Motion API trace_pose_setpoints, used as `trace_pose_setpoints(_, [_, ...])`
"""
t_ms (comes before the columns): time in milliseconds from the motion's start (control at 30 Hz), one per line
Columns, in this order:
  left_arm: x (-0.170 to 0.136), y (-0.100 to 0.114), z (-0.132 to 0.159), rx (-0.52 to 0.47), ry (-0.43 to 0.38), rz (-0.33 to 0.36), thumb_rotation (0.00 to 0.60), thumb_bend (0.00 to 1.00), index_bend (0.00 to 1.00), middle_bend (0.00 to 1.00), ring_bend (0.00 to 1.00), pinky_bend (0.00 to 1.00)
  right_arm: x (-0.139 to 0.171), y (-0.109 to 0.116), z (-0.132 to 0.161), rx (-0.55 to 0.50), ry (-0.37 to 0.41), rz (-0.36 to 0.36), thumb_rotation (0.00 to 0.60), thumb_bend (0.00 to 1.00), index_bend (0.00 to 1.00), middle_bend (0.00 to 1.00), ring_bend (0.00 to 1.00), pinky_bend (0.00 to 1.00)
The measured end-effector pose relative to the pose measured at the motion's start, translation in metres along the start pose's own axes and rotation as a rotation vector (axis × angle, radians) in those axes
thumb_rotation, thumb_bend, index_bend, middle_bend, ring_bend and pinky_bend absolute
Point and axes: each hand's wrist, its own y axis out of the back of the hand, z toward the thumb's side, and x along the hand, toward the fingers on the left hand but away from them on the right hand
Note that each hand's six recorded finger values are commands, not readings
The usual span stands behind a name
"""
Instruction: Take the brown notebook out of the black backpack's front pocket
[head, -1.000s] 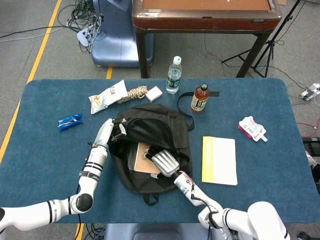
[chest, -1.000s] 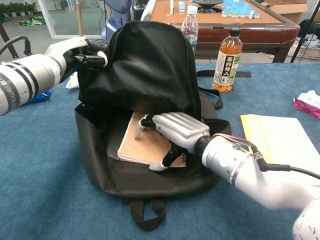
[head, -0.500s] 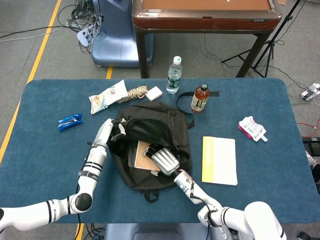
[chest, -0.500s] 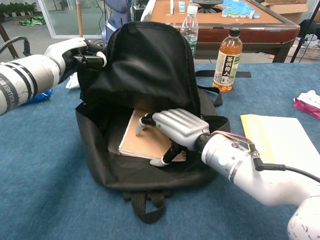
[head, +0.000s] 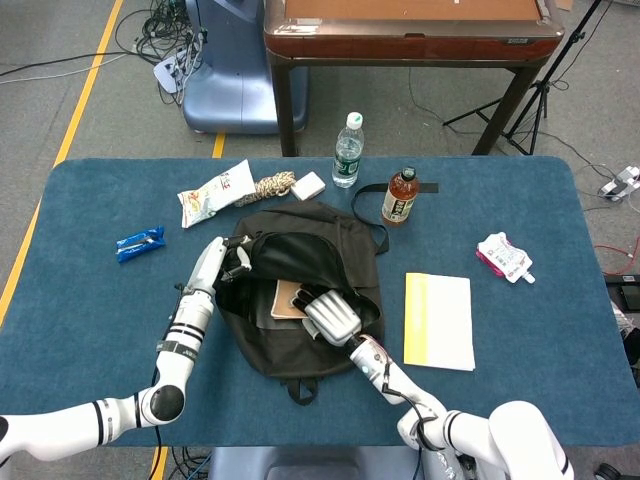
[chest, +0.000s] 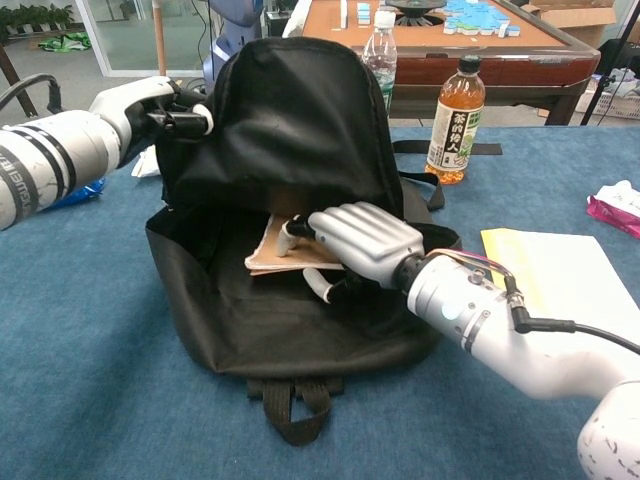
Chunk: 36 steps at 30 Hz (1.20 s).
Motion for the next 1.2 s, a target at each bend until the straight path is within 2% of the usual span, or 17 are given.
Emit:
trace_pose_setpoints(133, [0.002,0.004,0.001,0.006,-0.002,0.009,0.501,0.74,0.56,0.43,0.34,0.18,-0.002,0.008,-0.002,0.025,0.000,-0.033,0.600,0.62,0.58,0.39,0.27,0.30])
trace_pose_setpoints(233, [0.004,0.007,0.002,0.006,0.000,0.013,0.495,0.74,0.56,0.42,0.33,0.18,-0.002,0.012,-0.003,0.021,-0.004,-0.048,0.600,0.62,0.68,0.45,0.32,0.33])
trace_pose_setpoints(400, [0.005,0.011,0.003,0.007,0.003,0.015,0.495,0.73,0.55,0.42,0.32,0.18,0.001,0.020,0.000,-0.003,0.007,-0.069,0.600,0.63,0.74,0.50,0.38,0.37])
trace_pose_setpoints(600, [0.004,0.013,0.002,0.002,0.007,0.010,0.492,0.72,0.55,0.42,0.32,0.18,0.011,0.042,0.006,-0.048,0.037,-0.116,0.600,0.64,0.78,0.54,0.44,0.42])
trace_pose_setpoints(900, [-0.001,0.015,0.002,0.012,0.012,-0.004,0.479,0.71,0.54,0.41,0.31,0.18,0.043,0.102,0.011,-0.123,0.096,-0.210,0.600,0.64,0.81,0.57,0.50,0.47])
trace_pose_setpoints(1100, [-0.007,0.014,0.001,0.021,0.012,-0.019,0.442,0.70,0.54,0.40,0.30,0.18,0.076,0.158,0.008,-0.161,0.126,-0.291,0.600,0.64,0.82,0.57,0.51,0.47])
trace_pose_setpoints(1200, [-0.011,0.013,0.000,0.028,0.011,-0.029,0.401,0.70,0.53,0.40,0.29,0.18,0.095,0.188,0.004,-0.177,0.129,-0.335,0.600,0.64,0.82,0.57,0.51,0.47])
